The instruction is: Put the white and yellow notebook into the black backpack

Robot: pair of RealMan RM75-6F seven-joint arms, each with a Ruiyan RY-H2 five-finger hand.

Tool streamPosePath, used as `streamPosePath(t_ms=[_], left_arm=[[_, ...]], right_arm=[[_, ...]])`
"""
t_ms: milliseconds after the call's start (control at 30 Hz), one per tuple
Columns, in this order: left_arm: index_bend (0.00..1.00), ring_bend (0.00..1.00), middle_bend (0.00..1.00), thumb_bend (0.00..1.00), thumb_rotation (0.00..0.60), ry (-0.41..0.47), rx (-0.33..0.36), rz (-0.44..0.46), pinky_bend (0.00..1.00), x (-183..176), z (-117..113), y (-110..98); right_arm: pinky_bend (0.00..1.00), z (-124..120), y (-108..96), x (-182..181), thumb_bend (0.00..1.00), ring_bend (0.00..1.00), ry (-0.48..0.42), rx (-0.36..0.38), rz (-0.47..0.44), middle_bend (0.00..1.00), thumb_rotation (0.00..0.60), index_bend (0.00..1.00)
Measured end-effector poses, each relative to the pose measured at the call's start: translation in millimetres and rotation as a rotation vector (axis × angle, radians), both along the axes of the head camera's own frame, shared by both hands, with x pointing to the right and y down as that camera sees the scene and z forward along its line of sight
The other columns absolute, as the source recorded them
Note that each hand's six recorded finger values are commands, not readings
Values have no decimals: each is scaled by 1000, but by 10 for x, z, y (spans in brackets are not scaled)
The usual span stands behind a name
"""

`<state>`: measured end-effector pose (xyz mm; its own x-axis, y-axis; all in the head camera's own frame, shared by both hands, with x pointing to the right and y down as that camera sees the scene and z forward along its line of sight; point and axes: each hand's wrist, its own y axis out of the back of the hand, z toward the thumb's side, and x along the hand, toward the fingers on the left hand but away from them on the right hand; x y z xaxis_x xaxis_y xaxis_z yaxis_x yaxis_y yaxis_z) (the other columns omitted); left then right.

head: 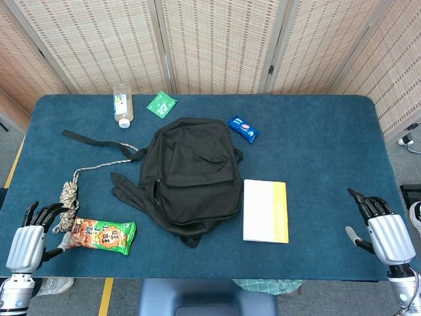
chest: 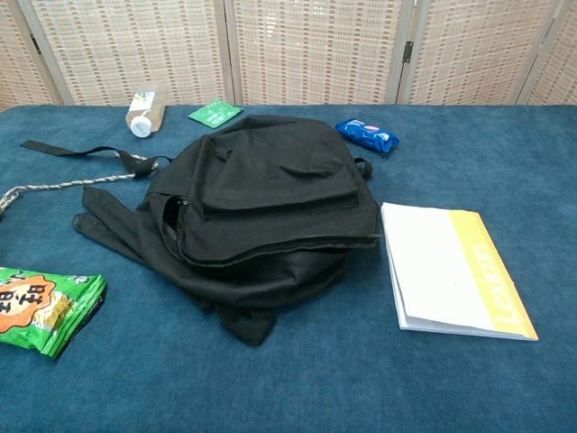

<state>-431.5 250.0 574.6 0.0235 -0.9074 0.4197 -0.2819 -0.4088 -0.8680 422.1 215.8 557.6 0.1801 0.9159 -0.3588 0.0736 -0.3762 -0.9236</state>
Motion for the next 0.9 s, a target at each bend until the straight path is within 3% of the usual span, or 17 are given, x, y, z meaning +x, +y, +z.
streamPosePath(t_ms=[233, 533, 900], left_arm=[[290, 218, 245, 443, 600, 8, -3, 28, 0, 54, 32, -70], [305, 218, 245, 443, 600, 52, -4, 121, 0, 243, 79, -369], [332, 222, 245, 415, 600, 221, -114, 335, 0, 1000, 320, -859]], right_arm=[[230, -9, -25, -20, 331, 264, -6, 10, 0, 226, 600, 104], [230, -42, -50, -42, 330, 265, -21, 18, -5, 225, 600, 104], [230, -4, -97, -117, 331, 264, -26, 3, -28, 217, 600, 104]])
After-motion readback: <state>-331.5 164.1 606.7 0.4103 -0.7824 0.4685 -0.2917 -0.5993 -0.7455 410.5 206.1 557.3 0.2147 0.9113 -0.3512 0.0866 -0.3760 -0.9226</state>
